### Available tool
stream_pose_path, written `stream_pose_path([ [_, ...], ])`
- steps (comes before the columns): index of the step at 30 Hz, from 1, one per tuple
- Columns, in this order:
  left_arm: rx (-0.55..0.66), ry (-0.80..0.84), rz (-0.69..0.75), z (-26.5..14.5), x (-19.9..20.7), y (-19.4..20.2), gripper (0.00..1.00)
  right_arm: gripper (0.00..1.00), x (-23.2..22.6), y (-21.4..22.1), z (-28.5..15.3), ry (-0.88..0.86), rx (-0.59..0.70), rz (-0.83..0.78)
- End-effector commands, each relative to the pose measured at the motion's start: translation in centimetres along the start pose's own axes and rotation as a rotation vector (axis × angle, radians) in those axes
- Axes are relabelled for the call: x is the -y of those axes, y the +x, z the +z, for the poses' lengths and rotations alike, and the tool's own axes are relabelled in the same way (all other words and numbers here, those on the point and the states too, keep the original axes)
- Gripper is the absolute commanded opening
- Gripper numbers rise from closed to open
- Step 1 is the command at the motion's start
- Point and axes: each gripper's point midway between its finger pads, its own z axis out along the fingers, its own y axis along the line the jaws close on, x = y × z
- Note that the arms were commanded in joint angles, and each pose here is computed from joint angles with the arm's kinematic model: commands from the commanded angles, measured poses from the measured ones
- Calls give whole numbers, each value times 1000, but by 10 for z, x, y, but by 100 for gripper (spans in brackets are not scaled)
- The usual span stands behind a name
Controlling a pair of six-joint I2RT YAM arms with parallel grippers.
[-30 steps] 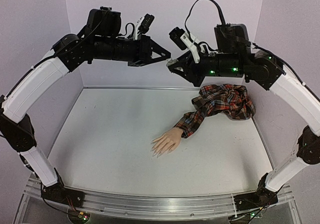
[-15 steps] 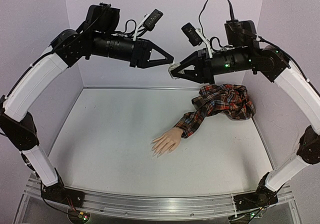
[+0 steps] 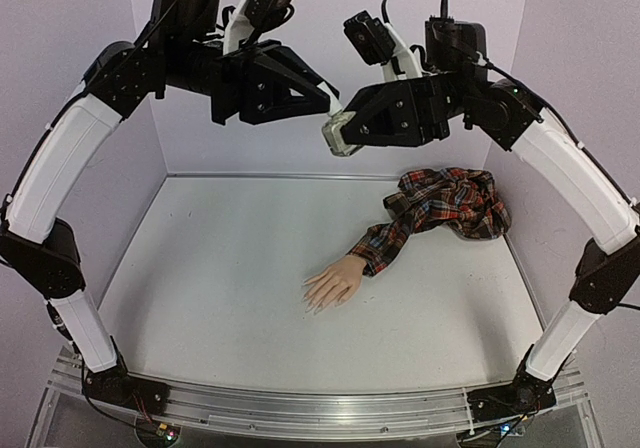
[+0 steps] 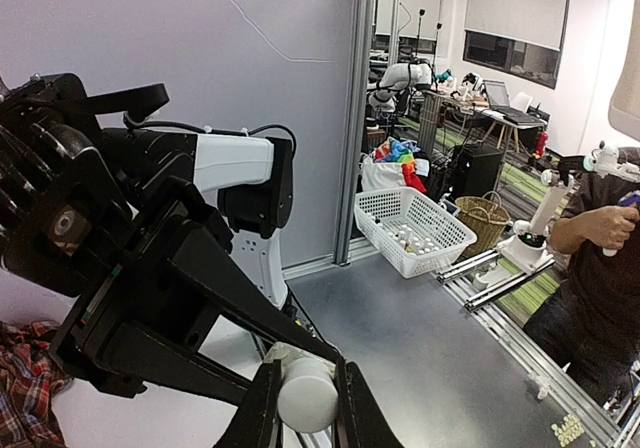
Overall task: Paint the nails
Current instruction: Screw the nail polish bottle cap onto the nail polish bottle.
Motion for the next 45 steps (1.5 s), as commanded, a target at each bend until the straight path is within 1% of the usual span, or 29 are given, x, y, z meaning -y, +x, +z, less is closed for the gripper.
stream_pose_path([
  [1,-143,-12,-258,29,-20,71,35,0,-25,-50,-11,67,102,-337],
  [2,-131,-43,-242,26,-22,67,46,0,-23,-49,-11,75,103,-334],
  [4,-108,-104,-216,16,-23,62,62,0,-15,-43,-13,102,106,-321],
  [8,-36,-207,-132,-5,-17,43,70,0,-4,-36,-19,163,117,-309],
  [10,-19,-273,-123,-14,-17,39,73,0,2,-32,-23,210,125,-306],
  [12,2,-362,-133,-23,-23,37,77,0,8,-29,-27,264,135,-305],
  [16,85,-647,-204,-51,-58,35,84,0,25,-18,-39,436,127,-319],
  [19,178,-755,-250,-66,-71,22,88,0,40,-8,-46,566,100,-341],
  [22,291,-840,-261,-85,-72,6,88,0,55,-3,-57,724,88,-351],
  [25,394,-864,-247,-99,-64,-8,87,0,75,3,-73,960,50,-383],
  [26,426,-864,-252,-102,-62,-11,87,0,78,5,-74,1008,38,-393],
  [29,478,-827,-277,-98,-63,-17,84,0,94,3,-85,1185,22,-404],
  [32,500,-850,-328,-99,-74,-15,82,0,104,-1,-88,1295,3,-421],
  [35,509,-878,-383,-99,-86,-10,79,0,108,-9,-94,1369,13,-426],
  [37,509,-913,-415,-101,-94,-5,77,0,112,-12,-94,1393,11,-427],
  [40,519,-922,-433,-100,-101,-2,75,0,116,-15,-94,1420,1,-431],
  [45,503,-912,-448,-92,-112,0,64,0,122,-17,-95,1457,-16,-436],
])
